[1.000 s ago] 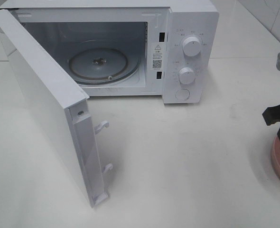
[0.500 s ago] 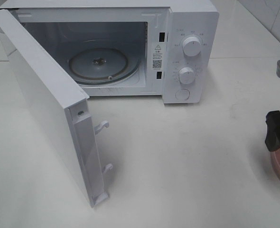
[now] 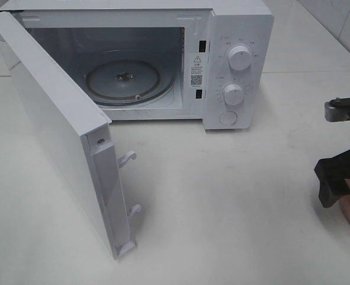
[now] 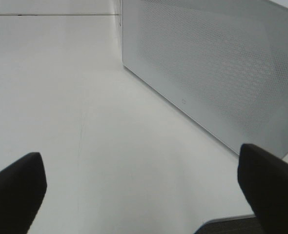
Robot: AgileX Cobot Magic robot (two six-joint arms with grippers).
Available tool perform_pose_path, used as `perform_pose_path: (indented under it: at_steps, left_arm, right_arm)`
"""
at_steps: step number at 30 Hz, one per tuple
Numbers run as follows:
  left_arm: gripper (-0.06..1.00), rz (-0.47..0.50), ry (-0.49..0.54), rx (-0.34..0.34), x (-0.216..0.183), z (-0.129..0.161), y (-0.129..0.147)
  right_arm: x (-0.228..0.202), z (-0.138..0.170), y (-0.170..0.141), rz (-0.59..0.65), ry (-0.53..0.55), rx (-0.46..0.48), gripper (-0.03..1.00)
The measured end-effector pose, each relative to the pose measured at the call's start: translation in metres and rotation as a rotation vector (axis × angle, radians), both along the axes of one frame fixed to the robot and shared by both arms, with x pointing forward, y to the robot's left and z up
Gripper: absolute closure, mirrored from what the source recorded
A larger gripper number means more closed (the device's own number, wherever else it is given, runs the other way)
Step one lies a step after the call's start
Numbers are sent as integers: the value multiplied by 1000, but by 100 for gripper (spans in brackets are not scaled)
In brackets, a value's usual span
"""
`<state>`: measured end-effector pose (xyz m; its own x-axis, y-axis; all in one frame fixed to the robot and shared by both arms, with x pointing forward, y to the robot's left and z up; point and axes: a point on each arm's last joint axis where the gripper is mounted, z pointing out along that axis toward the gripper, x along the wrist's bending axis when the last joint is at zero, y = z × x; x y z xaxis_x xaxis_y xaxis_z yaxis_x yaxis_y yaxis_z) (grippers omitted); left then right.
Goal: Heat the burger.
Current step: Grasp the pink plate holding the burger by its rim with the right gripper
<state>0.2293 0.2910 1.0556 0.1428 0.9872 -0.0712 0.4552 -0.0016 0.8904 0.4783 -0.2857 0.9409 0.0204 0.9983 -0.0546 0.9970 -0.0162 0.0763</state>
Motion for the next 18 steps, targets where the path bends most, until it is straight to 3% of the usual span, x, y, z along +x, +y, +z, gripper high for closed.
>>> perform_pose_path:
  at_steps: [18]
  left_arm:
    - [-4, 0, 0, 0, 0, 0, 0]
  right_arm:
    - [12, -38, 1, -16, 62, 2, 10]
